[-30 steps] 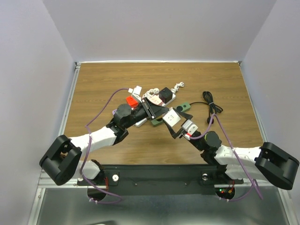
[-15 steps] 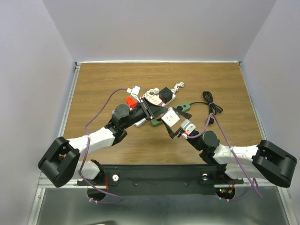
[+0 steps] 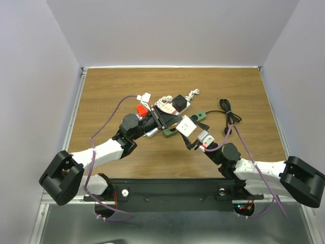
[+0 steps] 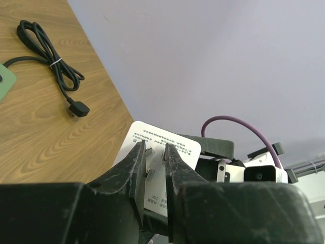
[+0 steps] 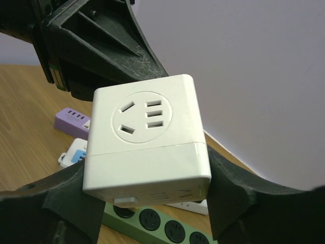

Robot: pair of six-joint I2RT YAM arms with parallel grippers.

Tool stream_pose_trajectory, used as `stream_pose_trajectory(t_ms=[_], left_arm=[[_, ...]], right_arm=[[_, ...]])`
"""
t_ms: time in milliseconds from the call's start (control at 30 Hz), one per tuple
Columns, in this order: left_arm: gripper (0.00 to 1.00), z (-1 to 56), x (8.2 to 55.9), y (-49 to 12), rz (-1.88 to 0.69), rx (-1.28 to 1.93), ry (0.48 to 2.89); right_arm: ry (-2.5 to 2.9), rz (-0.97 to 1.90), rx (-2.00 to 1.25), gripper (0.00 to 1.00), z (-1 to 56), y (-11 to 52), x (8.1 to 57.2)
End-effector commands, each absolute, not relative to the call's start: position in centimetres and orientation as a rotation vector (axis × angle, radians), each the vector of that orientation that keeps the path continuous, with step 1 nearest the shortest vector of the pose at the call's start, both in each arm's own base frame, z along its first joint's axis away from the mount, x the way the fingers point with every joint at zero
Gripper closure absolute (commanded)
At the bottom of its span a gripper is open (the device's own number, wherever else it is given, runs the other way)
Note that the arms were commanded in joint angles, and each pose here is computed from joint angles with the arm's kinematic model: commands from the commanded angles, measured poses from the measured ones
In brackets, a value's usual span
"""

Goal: Insert the plug

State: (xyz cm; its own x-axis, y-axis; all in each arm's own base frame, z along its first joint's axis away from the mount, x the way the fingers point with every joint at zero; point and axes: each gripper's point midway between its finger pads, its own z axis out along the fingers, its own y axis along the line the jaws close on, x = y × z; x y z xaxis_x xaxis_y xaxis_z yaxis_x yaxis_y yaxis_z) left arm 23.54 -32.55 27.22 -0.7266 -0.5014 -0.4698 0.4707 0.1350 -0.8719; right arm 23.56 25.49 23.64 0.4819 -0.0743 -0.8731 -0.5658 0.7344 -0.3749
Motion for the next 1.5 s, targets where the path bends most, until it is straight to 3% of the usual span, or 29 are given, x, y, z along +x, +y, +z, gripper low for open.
stream_pose_trajectory(t_ms=[0, 133, 200, 433, 467, 533, 600, 633, 667, 833, 1000, 1200, 1467], left_arm=[[1.00, 29.9, 22.7, -31.8, -1.717, 0.038, 1.565], [1.00, 29.2, 22.8, -32.1, -1.695, 0.072, 1.587], [0.97, 29.0, 22.9, -32.5, -1.691, 0.103, 1.595], [0.65, 28.4, 25.2, -31.8, -1.501, 0.219, 1.520], [0.51, 28.3, 25.3, -31.3, -1.472, 0.212, 1.503], [0.35, 28.7, 25.8, -30.2, -1.398, 0.199, 1.445], [0.28, 29.1, 26.1, -29.3, -1.357, 0.181, 1.406], [0.15, 29.3, 26.0, -28.9, -1.333, 0.191, 1.386], [0.13, 29.4, 26.0, -28.6, -1.317, 0.190, 1.369], [0.09, 29.2, 25.1, -27.0, -1.165, 0.330, 1.231], [0.07, 29.7, 20.9, -25.9, -0.988, 0.631, 0.918], [0.10, 27.3, 14.9, -25.5, -0.904, 0.933, 0.653], [0.10, 27.0, 11.7, -25.2, -0.870, 1.053, 0.524]], right_arm=[[0.964, 0.363, -0.673, 0.49, 25.8, 25.0, 22.6], [0.968, 0.407, -0.699, 0.77, 25.8, 25.4, 21.9], [0.973, 0.435, -0.704, 0.97, 25.8, 25.6, 21.6], [1.190, 0.522, -0.652, 1.00, 23.4, 25.7, 22.2], [1.214, 0.532, -0.636, 1.00, 23.5, 25.7, 22.3], [1.302, 0.566, -0.601, 1.00, 22.6, 25.5, 22.3], [1.340, 0.607, -0.573, 1.00, 22.8, 25.5, 22.0], [1.386, 0.638, -0.562, 0.99, 22.5, 25.5, 21.7], [1.398, 0.659, -0.548, 1.00, 23.0, 25.6, 21.6], [1.546, 0.732, -0.382, 1.00, 23.2, 24.8, 21.7], [1.634, 0.851, -0.302, 0.99, 24.4, 25.7, 20.9], [1.726, 0.992, -0.331, 1.00, 25.3, 26.8, 18.6], [1.908, 1.201, -0.467, 0.99, 24.0, 28.4, 14.1]])
